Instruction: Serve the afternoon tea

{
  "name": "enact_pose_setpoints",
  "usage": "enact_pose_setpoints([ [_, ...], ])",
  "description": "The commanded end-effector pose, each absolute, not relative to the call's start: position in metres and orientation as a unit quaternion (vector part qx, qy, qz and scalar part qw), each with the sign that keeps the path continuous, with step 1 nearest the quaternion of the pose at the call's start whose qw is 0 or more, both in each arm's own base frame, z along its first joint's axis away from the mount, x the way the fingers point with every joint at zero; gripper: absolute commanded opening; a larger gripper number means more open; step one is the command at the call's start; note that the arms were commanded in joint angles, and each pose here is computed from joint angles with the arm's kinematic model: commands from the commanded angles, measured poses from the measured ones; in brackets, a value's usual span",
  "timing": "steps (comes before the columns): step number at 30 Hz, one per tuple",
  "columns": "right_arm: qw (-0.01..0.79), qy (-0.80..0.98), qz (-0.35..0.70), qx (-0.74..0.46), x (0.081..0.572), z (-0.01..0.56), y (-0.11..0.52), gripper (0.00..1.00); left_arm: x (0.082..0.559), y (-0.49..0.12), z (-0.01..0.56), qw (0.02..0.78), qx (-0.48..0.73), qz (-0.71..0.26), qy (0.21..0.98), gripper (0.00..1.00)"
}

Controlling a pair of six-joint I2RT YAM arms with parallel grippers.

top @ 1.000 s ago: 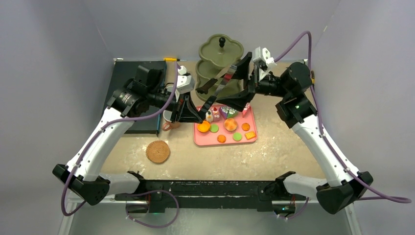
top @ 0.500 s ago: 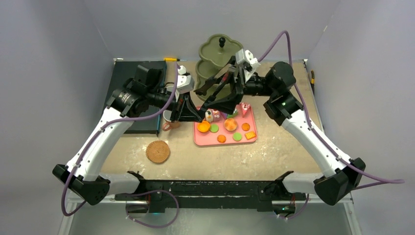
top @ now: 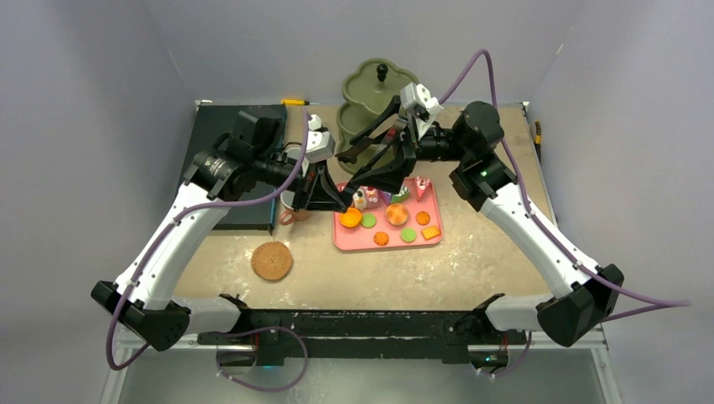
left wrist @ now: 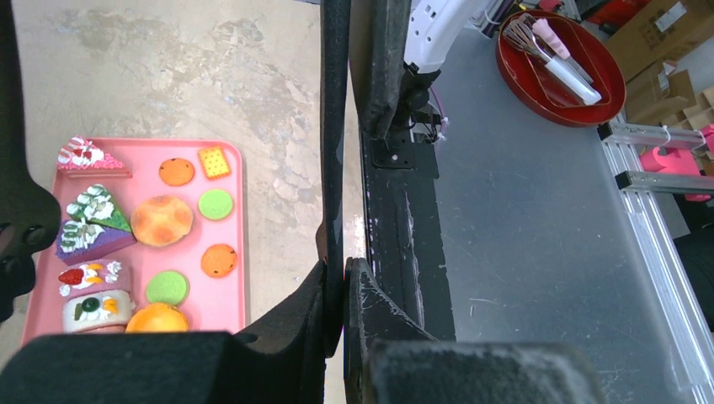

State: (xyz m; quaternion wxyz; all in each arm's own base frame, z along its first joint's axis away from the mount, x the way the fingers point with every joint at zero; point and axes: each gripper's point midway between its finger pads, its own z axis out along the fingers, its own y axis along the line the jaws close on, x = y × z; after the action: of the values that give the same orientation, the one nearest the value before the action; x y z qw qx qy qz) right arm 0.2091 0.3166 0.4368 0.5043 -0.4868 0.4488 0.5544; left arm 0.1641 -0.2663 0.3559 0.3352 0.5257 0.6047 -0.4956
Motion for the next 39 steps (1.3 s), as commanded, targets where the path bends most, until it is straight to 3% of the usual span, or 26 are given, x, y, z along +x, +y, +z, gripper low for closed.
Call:
enact_pose_setpoints([
  [1,0.507,0.411,0.554,-0.516,0.192,0.456,0.312,0.92,0.161,-0.266,0.375,0.363,0.549,-0.492,0.57,0.0],
  [26,0.501,0.424,0.56,-0.506,0.191,0.462,0.311,0.67,0.18,-0.268,0.371,0.376,0.545,-0.46,0.592,0.02],
  [34,0.516,0.442,0.544,-0.493,0.2,0.458,0.31,0.56,0.193,-0.263,0.386,0.421,0.542,-0.419,0.594,0.34],
  [39,0.554,0.464,0.515,-0.461,0.216,0.458,0.307,0.58,0.21,-0.254,0.398,0.47,0.531,-0.359,0.606,0.81],
])
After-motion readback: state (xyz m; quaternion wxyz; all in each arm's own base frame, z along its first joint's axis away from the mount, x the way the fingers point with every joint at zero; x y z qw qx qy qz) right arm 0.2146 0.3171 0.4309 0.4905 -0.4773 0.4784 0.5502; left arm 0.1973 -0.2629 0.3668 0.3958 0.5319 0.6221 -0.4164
